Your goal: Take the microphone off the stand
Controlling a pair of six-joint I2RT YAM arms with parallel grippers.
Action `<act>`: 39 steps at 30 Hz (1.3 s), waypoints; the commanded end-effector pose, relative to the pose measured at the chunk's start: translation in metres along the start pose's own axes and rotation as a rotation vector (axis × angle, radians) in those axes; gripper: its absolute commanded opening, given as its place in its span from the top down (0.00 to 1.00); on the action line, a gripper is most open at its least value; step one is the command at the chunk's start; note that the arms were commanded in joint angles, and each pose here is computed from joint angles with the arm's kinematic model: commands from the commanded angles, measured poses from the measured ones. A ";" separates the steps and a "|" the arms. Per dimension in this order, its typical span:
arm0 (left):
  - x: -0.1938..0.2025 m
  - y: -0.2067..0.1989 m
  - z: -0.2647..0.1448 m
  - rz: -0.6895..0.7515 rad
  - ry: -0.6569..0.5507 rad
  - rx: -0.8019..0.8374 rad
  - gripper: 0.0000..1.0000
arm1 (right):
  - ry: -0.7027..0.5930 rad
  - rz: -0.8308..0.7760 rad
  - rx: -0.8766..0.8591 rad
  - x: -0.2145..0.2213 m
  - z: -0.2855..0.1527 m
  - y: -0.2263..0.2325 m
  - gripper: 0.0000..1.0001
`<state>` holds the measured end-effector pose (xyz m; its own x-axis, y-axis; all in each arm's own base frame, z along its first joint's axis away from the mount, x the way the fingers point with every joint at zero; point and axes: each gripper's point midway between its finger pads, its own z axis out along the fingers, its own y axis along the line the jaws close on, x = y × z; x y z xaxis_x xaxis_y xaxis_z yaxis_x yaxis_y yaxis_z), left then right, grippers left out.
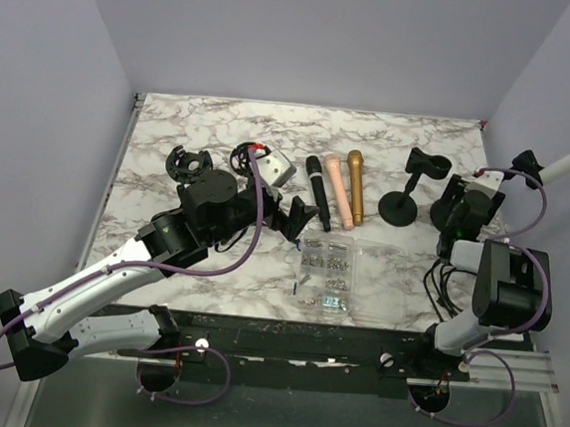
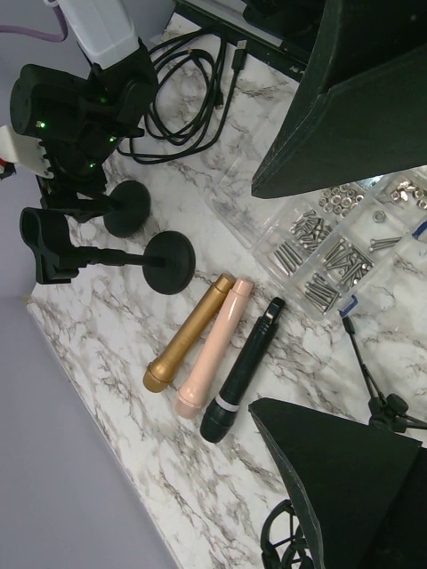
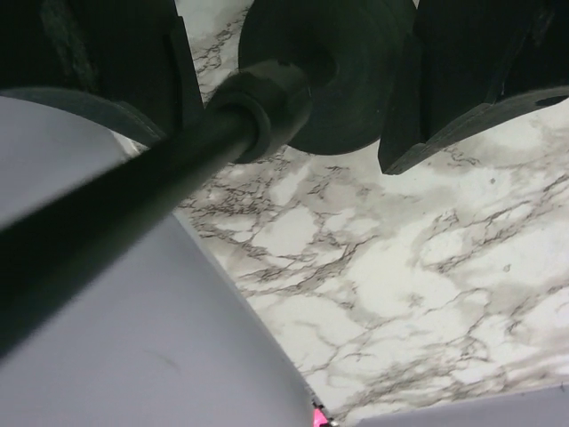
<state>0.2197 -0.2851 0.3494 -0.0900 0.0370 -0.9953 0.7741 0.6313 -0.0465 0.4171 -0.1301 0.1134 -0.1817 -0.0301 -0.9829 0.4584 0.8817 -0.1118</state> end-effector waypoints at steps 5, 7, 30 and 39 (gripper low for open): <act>-0.002 -0.004 -0.002 0.004 -0.005 0.017 0.02 | 0.003 0.044 0.073 -0.012 -0.010 -0.015 0.00; -0.003 -0.004 -0.003 0.005 -0.009 0.016 0.02 | -0.001 0.038 0.041 -0.012 -0.010 -0.010 0.00; -0.001 -0.007 -0.003 0.008 -0.003 0.024 0.02 | -0.078 0.138 0.047 -0.050 -0.045 -0.022 0.00; -0.007 -0.019 -0.010 0.034 -0.020 0.047 0.02 | -0.154 0.217 0.110 -0.118 -0.080 -0.048 0.00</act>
<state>0.2099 -0.2921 0.3480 -0.0911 0.0454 -0.9948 0.7948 0.6052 -0.0451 0.3582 -0.1231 0.2284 0.0685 0.0423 -0.9968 0.5109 0.8567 0.0714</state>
